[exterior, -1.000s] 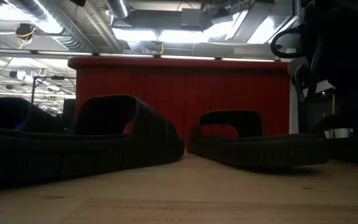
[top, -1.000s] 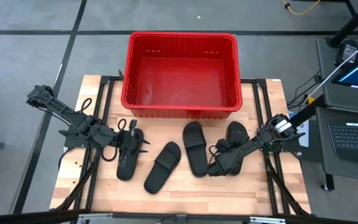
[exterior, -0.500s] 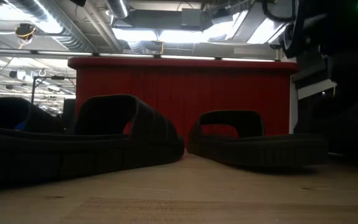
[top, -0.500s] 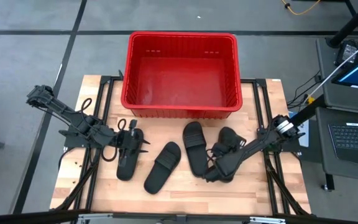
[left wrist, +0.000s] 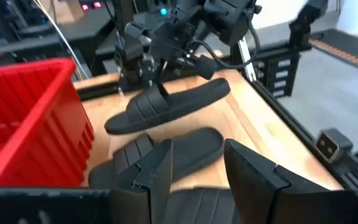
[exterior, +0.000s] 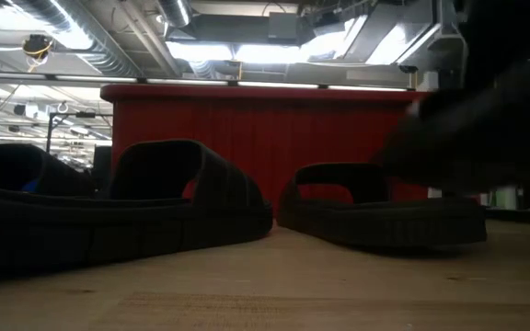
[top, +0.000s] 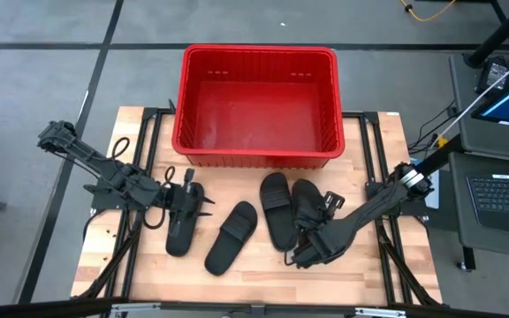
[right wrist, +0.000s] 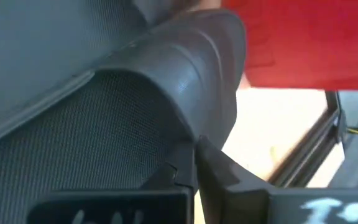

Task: Pick and place slides into bin
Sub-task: Put the black slide into the bin

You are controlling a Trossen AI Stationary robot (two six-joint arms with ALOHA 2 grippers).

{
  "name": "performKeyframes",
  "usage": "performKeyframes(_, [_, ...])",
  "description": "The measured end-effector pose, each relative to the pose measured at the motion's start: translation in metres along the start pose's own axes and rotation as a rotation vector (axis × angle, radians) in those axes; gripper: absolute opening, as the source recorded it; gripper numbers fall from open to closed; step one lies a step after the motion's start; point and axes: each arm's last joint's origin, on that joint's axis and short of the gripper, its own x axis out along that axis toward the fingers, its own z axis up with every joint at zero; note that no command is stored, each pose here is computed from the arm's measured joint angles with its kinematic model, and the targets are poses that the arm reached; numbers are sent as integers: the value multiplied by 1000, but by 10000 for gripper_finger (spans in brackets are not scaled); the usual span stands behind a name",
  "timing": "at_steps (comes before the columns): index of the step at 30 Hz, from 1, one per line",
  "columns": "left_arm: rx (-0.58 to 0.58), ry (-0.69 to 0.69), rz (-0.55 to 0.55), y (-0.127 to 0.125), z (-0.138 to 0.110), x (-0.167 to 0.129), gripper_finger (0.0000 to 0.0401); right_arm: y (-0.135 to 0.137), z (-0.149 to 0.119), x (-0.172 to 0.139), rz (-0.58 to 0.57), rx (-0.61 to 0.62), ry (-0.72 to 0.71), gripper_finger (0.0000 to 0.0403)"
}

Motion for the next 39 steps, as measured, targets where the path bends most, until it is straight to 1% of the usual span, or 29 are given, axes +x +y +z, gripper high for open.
performKeyframes(4, [8,-30,26,1,3,0,140,-12,3,-25,37,24,-147,6])
performKeyframes(9, [15,-28,65,2,3,0,140,-26,6,-51,26,1,-351,6])
performKeyframes(12, [-7,-37,118,4,4,0,140,-34,11,-61,-8,-18,-453,6])
performKeyframes(16, [-27,-87,196,8,10,-4,140,-45,20,-71,-75,-55,-561,6])
performKeyframes(21, [-33,-146,216,12,17,-13,140,-67,35,-81,-138,-47,-633,6])
performKeyframes(28, [-39,-163,218,14,19,-18,140,-100,53,-97,-231,7,-720,6])
performKeyframes(30, [-37,-160,217,14,18,-18,140,-107,59,-99,-263,14,-730,6])
performKeyframes(34, [-37,-159,217,14,18,-18,140,-123,71,-102,-290,54,-729,6])
performKeyframes(39, [-40,-156,248,14,18,-18,140,-138,83,-96,-360,88,-712,6])
